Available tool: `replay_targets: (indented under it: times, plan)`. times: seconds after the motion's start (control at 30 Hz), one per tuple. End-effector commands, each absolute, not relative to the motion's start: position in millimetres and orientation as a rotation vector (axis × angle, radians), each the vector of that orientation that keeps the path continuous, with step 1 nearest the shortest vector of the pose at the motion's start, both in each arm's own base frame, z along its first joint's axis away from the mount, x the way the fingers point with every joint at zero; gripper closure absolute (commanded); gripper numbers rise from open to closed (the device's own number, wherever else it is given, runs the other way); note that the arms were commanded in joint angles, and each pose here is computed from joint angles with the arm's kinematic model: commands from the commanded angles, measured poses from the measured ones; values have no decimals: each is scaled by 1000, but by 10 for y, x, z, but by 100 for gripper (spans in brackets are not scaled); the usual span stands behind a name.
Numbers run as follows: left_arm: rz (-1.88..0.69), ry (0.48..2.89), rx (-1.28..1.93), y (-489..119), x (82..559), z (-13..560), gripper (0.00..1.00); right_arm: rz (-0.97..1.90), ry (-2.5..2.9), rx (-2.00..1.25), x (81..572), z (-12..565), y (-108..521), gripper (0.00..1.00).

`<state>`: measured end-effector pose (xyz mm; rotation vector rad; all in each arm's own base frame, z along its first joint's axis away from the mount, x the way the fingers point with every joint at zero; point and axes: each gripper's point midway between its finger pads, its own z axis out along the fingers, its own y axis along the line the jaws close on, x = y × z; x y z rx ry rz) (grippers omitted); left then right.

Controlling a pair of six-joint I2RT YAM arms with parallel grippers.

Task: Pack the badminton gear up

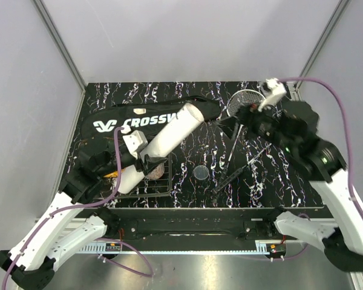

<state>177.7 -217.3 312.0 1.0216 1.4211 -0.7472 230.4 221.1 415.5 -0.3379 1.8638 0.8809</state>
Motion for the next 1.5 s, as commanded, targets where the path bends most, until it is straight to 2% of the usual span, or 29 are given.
replay_targets:
  times: [0.0, 0.1, 0.37, 0.4, 0.43, 0.57, 0.77, 0.83, 0.9, 1.13, 1.17, 1.2, 1.23, 1.3, 1.33, 1.43, 1.47]
  plan:
    - [-582, 1442, 752, -1895, 2100, 3354, 100, 616, 1791, 9, 2524, 3969, 1583, 12]
    - [-492, 1507, 664, -1710, 2195, 3308, 100, 544, 1845, 72, 2607, 3500, 1507, 14]
    - [-304, 1547, 318, -1137, 2330, 3565, 100, 695, 2336, -266, 2637, 1972, 2419, 27]
    - [-301, 1539, 302, -1105, 2311, 3603, 100, 678, 2424, -325, 2635, 1702, 2561, 32]
    - [-298, 1529, 297, -1088, 2301, 3639, 100, 657, 2456, -368, 2636, 1573, 2618, 44]
    - [-306, 1491, 318, -1078, 2237, 3745, 100, 579, 2580, -509, 2610, 1114, 2873, 59]
    - [-327, 1486, 349, -1110, 2182, 3735, 100, 472, 2723, -645, 2504, 530, 3073, 59]
    - [-333, 1482, 353, -1118, 2174, 3742, 100, 454, 2739, -663, 2474, 448, 3096, 60]
    - [-336, 1480, 358, -1131, 2176, 3744, 100, 385, 2752, -658, 2496, 351, 3043, 66]
    - [-352, 1476, 369, -1172, 2183, 3753, 100, 276, 2784, -679, 2430, 153, 2916, 72]
    - [-359, 1474, 371, -1186, 2181, 3757, 100, 263, 2791, -680, 2421, 115, 2904, 74]
    - [-361, 1474, 374, -1195, 2185, 3755, 100, 257, 2794, -691, 2402, 99, 2903, 81]
    - [-367, 1469, 380, -1205, 2178, 3765, 100, 218, 2780, -685, 2439, 91, 2869, 84]
    - [-383, 1466, 420, -1268, 2165, 3742, 100, 171, 2740, -658, 2517, 168, 2825, 92]
    - [-395, 1461, 439, -1298, 2153, 3743, 100, 170, 2721, -649, 2542, 222, 2820, 100]
    - [-455, 1436, 558, -1479, 2075, 3696, 100, 239, 2606, -590, 2664, 692, 2847, 100]
    - [-494, 1408, 642, -1592, 2007, 3683, 100, 353, 2534, -572, 2658, 1061, 2903, 100]
